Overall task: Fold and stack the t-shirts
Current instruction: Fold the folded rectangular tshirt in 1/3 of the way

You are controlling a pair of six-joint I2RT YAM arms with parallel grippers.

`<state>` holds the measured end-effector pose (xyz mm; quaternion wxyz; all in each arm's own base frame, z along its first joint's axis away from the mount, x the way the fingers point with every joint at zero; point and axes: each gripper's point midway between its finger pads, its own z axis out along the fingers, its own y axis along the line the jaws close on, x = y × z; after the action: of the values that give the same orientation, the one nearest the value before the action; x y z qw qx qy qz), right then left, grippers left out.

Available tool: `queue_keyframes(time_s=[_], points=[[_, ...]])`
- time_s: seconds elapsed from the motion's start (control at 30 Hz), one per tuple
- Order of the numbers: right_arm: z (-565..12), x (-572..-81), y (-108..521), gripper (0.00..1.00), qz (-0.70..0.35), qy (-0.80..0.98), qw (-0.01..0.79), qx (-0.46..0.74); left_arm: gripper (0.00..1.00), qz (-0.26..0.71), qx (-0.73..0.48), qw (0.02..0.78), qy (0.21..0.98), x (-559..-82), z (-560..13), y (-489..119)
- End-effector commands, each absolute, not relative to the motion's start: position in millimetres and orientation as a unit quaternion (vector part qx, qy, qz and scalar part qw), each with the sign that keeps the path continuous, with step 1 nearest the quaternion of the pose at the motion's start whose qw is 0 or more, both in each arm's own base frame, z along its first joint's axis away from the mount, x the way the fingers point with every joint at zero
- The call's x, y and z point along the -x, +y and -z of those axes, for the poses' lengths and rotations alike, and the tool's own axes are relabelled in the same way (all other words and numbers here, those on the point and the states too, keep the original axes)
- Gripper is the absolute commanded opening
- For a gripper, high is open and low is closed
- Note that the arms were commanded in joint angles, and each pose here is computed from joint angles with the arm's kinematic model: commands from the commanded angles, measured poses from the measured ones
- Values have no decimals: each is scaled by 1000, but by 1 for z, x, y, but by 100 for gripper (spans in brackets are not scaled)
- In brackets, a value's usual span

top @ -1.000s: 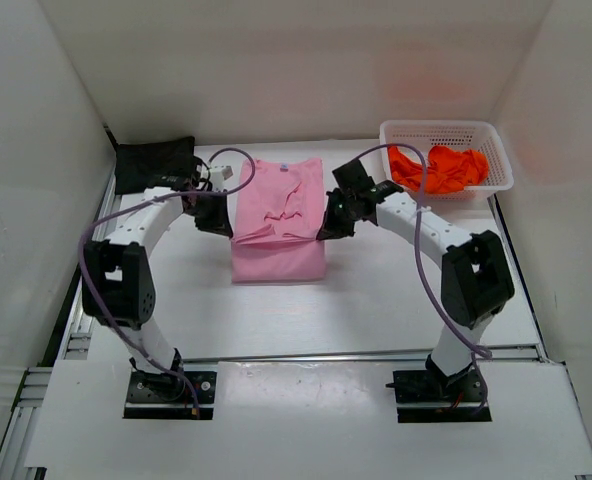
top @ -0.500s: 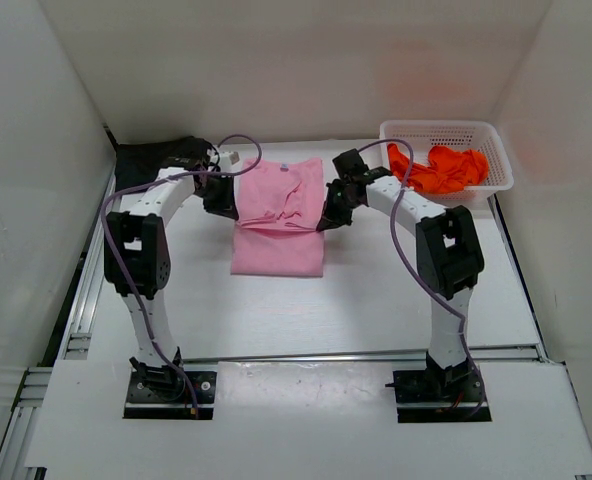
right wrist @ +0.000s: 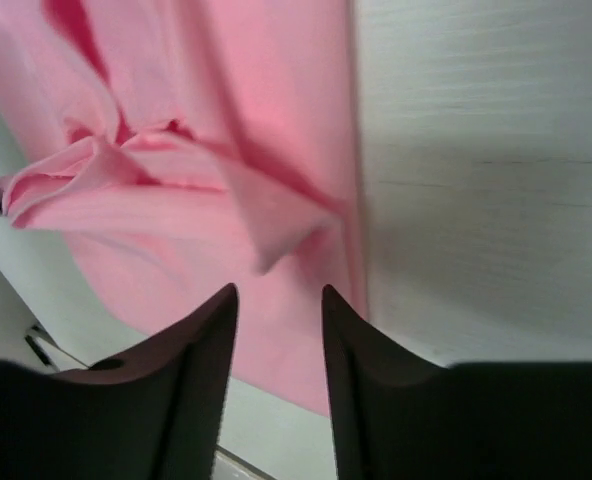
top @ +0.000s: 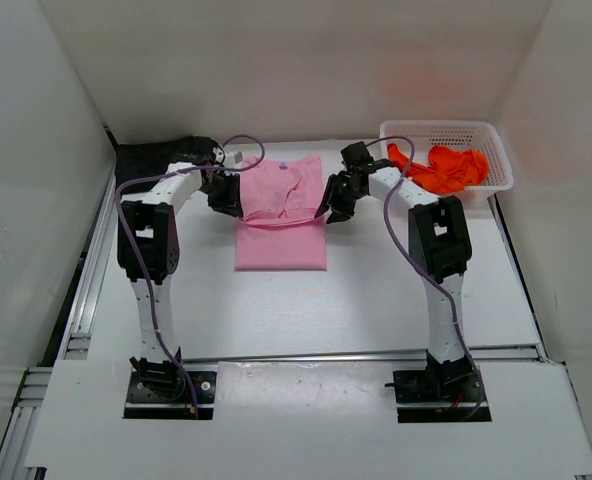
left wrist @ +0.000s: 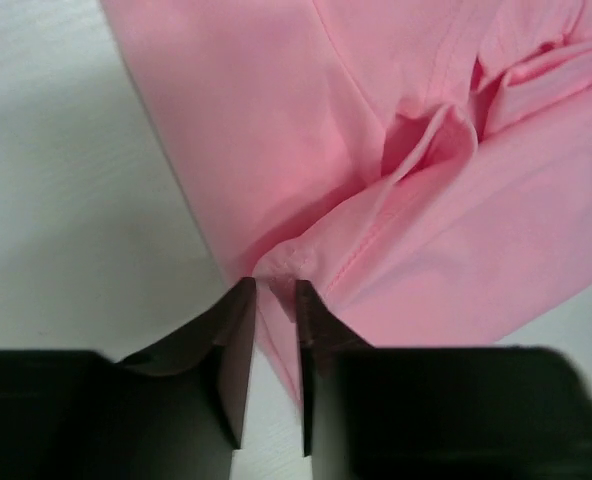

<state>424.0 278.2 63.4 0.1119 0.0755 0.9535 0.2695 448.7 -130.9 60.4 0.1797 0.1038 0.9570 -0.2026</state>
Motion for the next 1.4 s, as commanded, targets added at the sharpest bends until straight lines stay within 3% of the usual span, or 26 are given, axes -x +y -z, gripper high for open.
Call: queue_keyframes(time_s=[0.0,0.13,0.27,0.37,0.53,0.63,0.83,1.37], points=[[-73,-444,266,47,-281,947,124,-98,36,188,-109,227,949,-476,-84,-128],[-101,-463,259,54,-293,938,161,-92,56,156,-99,281,942,-503,-117,-111],[-130,-447,245,54,-269,939,204,-68,60,130,-80,340,928,-520,-165,-84],[-120,-414,251,46,-242,950,196,-37,60,123,-73,352,925,-509,-181,-75],[-96,-374,315,12,-241,955,163,49,60,128,-71,318,937,-473,-164,-75],[-84,-370,354,5,-248,954,153,70,60,126,-63,292,946,-452,-147,-68],[-72,-389,389,2,-251,951,171,63,60,123,-47,271,954,-425,-135,-55],[-53,-463,412,4,-243,936,254,-19,60,134,-40,261,955,-423,-128,-51]])
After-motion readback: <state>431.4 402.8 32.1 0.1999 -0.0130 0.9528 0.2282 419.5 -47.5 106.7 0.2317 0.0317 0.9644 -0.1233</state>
